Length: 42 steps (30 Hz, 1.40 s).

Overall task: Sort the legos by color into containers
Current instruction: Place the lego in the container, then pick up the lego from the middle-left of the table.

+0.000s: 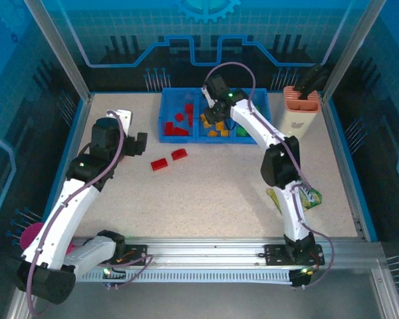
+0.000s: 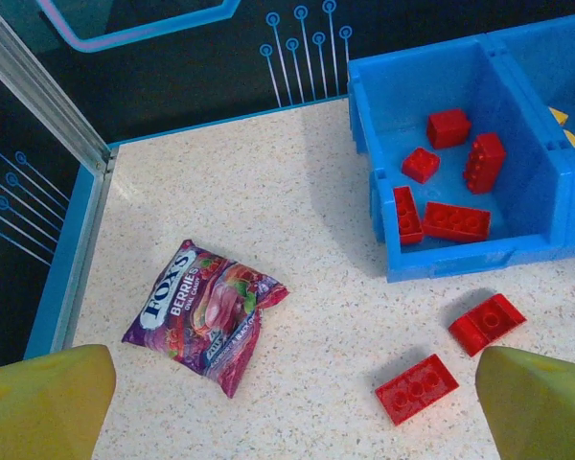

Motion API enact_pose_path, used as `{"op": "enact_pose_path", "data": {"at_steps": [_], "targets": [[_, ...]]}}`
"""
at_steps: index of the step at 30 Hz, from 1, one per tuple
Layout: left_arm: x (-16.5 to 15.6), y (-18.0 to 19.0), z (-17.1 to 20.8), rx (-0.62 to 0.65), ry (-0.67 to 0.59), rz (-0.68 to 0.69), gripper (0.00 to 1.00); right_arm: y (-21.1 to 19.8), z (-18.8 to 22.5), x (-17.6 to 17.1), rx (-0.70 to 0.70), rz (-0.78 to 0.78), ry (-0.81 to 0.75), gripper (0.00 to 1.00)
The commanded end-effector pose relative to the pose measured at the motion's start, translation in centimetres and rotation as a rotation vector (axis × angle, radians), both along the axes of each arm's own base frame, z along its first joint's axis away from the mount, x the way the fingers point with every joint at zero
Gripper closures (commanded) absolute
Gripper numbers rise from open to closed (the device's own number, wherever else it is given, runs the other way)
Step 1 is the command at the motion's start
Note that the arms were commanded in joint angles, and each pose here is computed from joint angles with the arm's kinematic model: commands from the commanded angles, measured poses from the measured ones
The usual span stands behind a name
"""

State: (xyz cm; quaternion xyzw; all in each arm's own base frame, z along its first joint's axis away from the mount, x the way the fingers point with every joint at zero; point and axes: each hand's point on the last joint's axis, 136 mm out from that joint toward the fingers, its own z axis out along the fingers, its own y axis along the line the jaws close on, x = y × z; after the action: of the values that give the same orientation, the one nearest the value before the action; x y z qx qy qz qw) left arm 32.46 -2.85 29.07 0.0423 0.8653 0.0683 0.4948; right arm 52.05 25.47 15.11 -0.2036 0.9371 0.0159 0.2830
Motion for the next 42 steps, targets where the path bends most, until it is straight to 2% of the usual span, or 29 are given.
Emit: {"op": "enact_pose_path", "data": {"at_steps": [1, 5, 10, 15, 20, 25, 29, 31, 37, 42], "targets": [[0.4, -0.7, -0.9, -0.036, 0.024, -0.03, 0.02, -0.3, -1.5, 2.6, 0.05, -0.013, 0.018, 0.71], [0.7, -0.9, -1.5, -0.053, 0.043, -0.026, 0.02, -1.2, -2.3, 4.9, 0.086, -0.043, 0.003, 0.7], [0.8, -1.3, -2.6, -0.076, 0.082, -0.028, 0.01, -1.7, -2.4, 5.6, 0.138, -0.051, 0.004, 0.66], [1.1, -1.8, -3.7, -0.109, 0.113, -0.032, 0.01, -1.4, -1.8, 4.8, 0.132, -0.02, 0.008, 0.57], [1.6, -2.6, -6.1, -0.156, 0.209, -0.023, 0.02, -1.2, -0.3, 4.3, 0.149, 0.006, -0.016, 0.47], [2.2, -3.3, -9.1, -0.223, 0.26, 0.0, 0.02, -0.7, 1.5, 3.6, 0.177, 0.03, -0.037, 0.48], [2.4, -3.8, -13.5, -0.292, 0.417, 0.083, 0.04, 0.1, 4.4, 2.2, 0.228, 0.064, -0.065, 0.48], [2.4, -3.8, -15.1, -0.33, 0.455, 0.141, 0.05, 0.4, 5.7, 1.4, 0.247, 0.079, -0.084, 0.48], [2.5, -3.9, -19.5, -0.42, 0.487, 0.247, 0.04, 0.5, 8.4, -0.9, 0.292, 0.128, -0.123, 0.44], [2.8, -4.4, -21.8, -0.441, 0.513, 0.291, 0.04, -0.8, 7.4, -2.7, 0.249, 0.107, -0.118, 0.4]]}}
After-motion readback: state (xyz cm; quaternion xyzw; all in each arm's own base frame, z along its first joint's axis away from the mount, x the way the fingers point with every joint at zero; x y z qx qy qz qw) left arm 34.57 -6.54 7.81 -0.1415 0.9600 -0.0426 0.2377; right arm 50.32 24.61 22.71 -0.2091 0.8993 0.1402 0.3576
